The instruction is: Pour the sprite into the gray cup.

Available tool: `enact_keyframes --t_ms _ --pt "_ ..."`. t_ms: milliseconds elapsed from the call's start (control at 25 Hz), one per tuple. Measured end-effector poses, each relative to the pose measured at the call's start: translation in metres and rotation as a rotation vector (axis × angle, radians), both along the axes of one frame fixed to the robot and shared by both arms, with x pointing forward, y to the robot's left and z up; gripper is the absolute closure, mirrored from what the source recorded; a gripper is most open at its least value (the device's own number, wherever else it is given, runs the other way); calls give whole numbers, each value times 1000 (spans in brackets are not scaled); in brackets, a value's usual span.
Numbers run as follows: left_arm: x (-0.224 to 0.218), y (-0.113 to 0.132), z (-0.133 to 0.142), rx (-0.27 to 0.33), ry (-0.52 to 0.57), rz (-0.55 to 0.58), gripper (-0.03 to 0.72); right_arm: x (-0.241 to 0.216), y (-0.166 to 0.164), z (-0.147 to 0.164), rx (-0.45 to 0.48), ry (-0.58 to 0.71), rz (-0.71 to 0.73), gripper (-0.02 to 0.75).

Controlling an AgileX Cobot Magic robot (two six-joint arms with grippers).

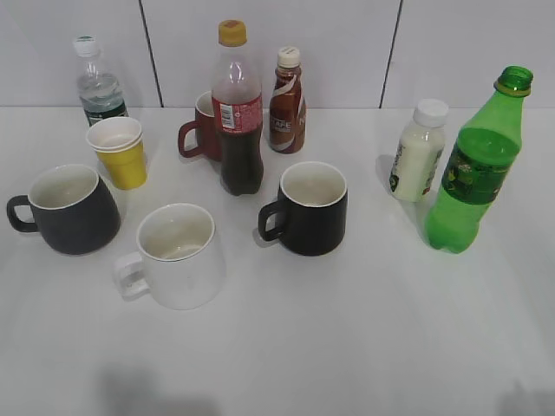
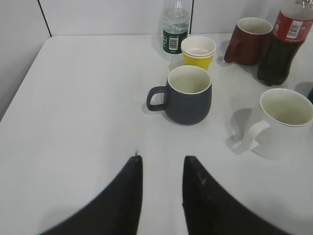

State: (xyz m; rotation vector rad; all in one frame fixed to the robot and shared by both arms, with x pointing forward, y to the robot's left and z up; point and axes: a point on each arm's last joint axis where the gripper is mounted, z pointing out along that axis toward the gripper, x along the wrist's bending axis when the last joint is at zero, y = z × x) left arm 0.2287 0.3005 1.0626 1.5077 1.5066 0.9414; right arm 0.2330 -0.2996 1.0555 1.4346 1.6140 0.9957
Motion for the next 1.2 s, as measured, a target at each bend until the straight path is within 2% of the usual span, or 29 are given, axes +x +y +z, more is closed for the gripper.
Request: enact_keyframes --t_ms 280,400,480,520,600,680,760,920,1080,1200 --pt "0 0 0 0 0 0 467 0 0 0 5 0 4 183" --pt "1 -3 4 -30 -18 -21 467 0 0 0 5 0 4 183" --pt "9 -4 16 -52 -112 -28 467 0 0 0 5 0 4 183" --pt "16 -3 23 -44 -173 -18 467 0 0 0 5 0 4 183" --pt "37 1 37 10 -346 13 467 0 0 0 5 0 4 183" --pt "60 1 39 32 -460 15 467 0 0 0 5 0 4 183" --pt "84 0 32 14 -520 10 464 0 1 0 10 1 7 183" --pt "124 0 -5 -16 -549 26 463 0 1 0 10 1 7 183" --pt "158 2 -44 -25 -440 50 454 0 0 0 5 0 4 183" --pt "183 2 -66 -8 -383 44 449 0 0 0 5 0 4 183"
